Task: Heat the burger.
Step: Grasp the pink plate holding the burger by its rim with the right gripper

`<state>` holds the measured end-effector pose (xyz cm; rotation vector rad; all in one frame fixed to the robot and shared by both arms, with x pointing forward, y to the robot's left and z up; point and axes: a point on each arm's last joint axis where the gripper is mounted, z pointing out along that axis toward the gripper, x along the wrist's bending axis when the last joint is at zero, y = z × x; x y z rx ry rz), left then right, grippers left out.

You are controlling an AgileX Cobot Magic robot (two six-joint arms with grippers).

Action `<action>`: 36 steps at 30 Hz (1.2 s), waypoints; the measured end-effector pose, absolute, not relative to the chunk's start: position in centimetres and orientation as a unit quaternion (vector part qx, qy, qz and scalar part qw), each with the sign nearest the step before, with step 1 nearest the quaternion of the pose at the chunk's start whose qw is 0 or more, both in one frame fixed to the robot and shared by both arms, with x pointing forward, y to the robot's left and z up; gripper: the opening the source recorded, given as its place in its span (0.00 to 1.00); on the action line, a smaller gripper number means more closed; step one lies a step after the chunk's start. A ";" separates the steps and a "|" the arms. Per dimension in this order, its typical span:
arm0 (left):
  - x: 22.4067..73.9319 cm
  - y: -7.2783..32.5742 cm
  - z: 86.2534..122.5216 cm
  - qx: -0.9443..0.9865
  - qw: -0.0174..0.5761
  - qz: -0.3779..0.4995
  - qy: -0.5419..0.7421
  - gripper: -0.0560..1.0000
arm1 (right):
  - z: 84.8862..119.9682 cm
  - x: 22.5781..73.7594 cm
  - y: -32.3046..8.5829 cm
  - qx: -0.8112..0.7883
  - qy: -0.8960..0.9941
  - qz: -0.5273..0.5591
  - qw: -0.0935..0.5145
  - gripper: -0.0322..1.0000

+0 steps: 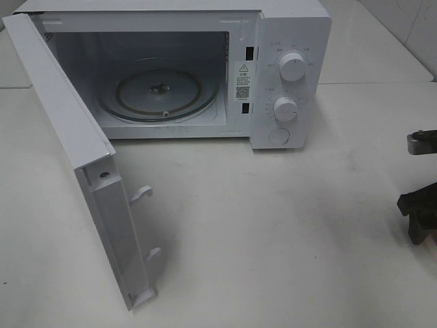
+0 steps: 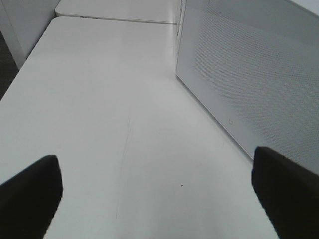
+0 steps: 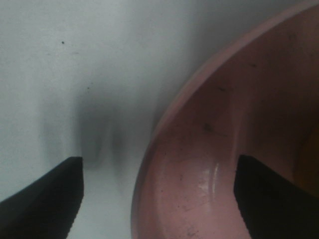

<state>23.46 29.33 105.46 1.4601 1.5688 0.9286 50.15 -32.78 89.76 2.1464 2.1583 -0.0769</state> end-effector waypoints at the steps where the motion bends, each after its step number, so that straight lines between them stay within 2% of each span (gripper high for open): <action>1: 23.5 29.3 105.5 0.575 0.392 0.366 0.618 0.97 | 89.4 50.2 -32.8 0.704 0.708 -0.026 0.046 0.80; 8: 23.5 29.3 105.5 0.575 0.392 0.366 0.618 0.97 | 88.8 50.3 -32.8 0.712 0.700 -0.031 0.040 0.77; 10: 23.5 29.3 105.5 0.575 0.392 0.366 0.618 0.97 | 88.8 50.3 -32.8 0.714 0.698 -0.031 0.040 0.66; 13: 23.5 29.3 105.5 0.575 0.392 0.366 0.618 0.97 | 88.8 50.3 -32.8 0.715 0.698 -0.032 0.039 0.61; 15: 23.5 29.3 105.5 0.575 0.392 0.366 0.618 0.97 | 88.8 50.2 -32.8 0.714 0.698 -0.035 0.039 0.38; 16: 23.5 29.3 105.5 0.575 0.392 0.366 0.618 0.97 | 88.8 50.2 -32.8 0.714 0.698 -0.035 0.039 0.38; 17: 23.5 29.3 105.5 0.575 0.392 0.366 0.618 0.97 | 88.8 50.2 -32.8 0.715 0.698 -0.036 0.039 0.31; 18: 23.5 29.3 105.5 0.575 0.392 0.366 0.618 0.97 | 88.8 50.2 -32.8 0.715 0.698 -0.036 0.039 0.31; 19: 23.5 29.3 105.5 0.575 0.392 0.366 0.618 0.97 | 88.8 50.2 -32.8 0.718 0.694 -0.039 0.037 0.21; 36: 23.5 29.3 105.5 0.575 0.392 0.366 0.618 0.97 | 89.0 50.0 -31.5 0.698 0.712 -0.064 0.044 0.16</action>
